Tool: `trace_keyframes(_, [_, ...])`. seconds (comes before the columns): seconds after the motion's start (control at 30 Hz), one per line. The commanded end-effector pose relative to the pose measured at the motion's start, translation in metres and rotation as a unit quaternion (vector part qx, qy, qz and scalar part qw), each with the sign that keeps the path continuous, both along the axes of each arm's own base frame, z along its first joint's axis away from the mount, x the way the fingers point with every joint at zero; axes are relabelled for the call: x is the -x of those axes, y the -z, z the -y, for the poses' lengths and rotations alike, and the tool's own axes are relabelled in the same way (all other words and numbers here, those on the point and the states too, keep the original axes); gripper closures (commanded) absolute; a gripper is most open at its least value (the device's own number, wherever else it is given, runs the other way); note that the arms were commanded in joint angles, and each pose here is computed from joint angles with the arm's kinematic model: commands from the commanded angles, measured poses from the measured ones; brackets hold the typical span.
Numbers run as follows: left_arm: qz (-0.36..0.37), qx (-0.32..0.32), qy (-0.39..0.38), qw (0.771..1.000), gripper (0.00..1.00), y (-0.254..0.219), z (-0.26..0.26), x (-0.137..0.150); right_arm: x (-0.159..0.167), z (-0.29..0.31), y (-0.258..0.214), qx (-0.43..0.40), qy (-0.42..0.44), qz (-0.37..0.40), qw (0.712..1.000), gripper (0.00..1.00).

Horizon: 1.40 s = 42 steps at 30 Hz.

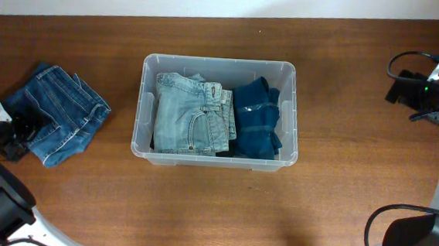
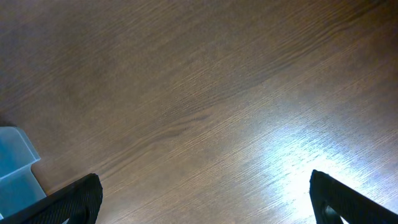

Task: Pack container
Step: 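Lower the left gripper onto the dark-blue jeans and grasp them, then lift the dark-blue jeans with the left gripper over the container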

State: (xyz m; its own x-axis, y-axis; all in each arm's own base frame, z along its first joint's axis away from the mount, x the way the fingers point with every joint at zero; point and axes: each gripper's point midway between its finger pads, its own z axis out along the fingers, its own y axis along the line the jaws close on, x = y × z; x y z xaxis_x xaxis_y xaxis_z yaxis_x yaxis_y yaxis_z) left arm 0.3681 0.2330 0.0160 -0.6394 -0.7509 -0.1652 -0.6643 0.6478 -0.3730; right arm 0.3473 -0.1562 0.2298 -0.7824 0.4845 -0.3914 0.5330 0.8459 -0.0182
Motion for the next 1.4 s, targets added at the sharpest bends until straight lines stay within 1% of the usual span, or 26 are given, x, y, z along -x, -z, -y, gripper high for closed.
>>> trace_keyframes(0.0, [-0.003,-0.004,0.018,1.000,0.02,0.006,0.013,0.002,-0.001,0.002,-0.004,0.003,0.006,0.005,1.000,0.01])
trace_keyframes(0.07, [-0.004,-0.004,0.019,1.000,0.20,0.007,0.014,0.002,-0.001,0.002,-0.004,0.003,0.006,0.005,1.000,0.02])
trace_keyframes(0.13, [-0.005,-0.001,0.020,1.000,0.43,0.007,0.015,0.003,-0.001,0.002,-0.004,0.003,0.006,0.005,1.000,0.01])
trace_keyframes(0.23, [-0.007,0.001,0.020,1.000,0.56,0.007,0.016,0.004,-0.001,0.002,-0.004,0.003,0.006,0.005,1.000,0.01])
trace_keyframes(0.27, [-0.008,0.002,0.020,1.000,0.66,0.007,0.017,0.004,-0.001,0.002,-0.004,0.003,0.006,0.005,1.000,0.01])
trace_keyframes(0.3, [-0.009,0.003,0.020,1.000,0.81,0.007,0.017,0.005,-0.001,0.002,-0.003,0.003,0.006,0.005,1.000,0.01])
trace_keyframes(0.33, [-0.010,0.004,0.020,1.000,0.94,0.007,0.017,0.005,-0.001,0.002,-0.004,0.003,0.006,0.005,1.000,0.01])
trace_keyframes(0.37, [-0.011,0.004,0.020,1.000,0.99,0.007,0.018,0.005,-0.001,0.002,-0.004,0.003,0.006,0.005,1.000,0.01])
trace_keyframes(0.53, [-0.001,0.005,0.021,1.000,1.00,-0.004,0.019,0.003,-0.001,0.002,-0.004,0.003,0.006,0.005,1.000,0.01])
trace_keyframes(0.63, [0.038,0.017,0.030,0.999,0.99,-0.025,0.024,-0.008,-0.001,0.002,-0.004,0.003,0.006,0.005,1.000,0.02])
trace_keyframes(0.73, [0.097,0.016,0.040,0.994,0.99,-0.061,0.026,-0.024,-0.001,0.002,-0.004,0.003,0.006,0.005,1.000,0.01])
trace_keyframes(0.83, [0.138,-0.005,0.022,0.990,0.99,-0.106,0.020,-0.033,-0.001,0.002,-0.004,0.003,0.006,0.005,1.000,0.01])
trace_keyframes(0.97, [0.189,-0.037,0.007,0.981,0.99,-0.166,0.020,-0.034,-0.001,0.002,-0.004,0.003,0.006,0.005,1.000,0.02])
trace_keyframes(1.07, [0.217,-0.053,0.003,0.975,0.99,-0.198,0.024,-0.031,-0.001,0.002,-0.004,0.003,0.006,0.005,1.000,0.02])
trace_keyframes(1.1, [0.234,-0.064,0.008,0.970,1.00,-0.217,0.031,-0.029,-0.001,0.002,-0.004,0.003,0.006,0.005,1.000,0.01])
trace_keyframes(1.2, [0.266,-0.076,0.025,0.961,0.99,-0.249,0.049,-0.030,-0.001,0.002,-0.003,0.002,0.006,0.005,1.000,0.02])
trace_keyframes(1.37, [0.325,-0.043,0.076,0.942,0.99,-0.296,0.100,-0.040,-0.001,0.002,-0.004,0.003,0.006,0.005,1.000,0.02])
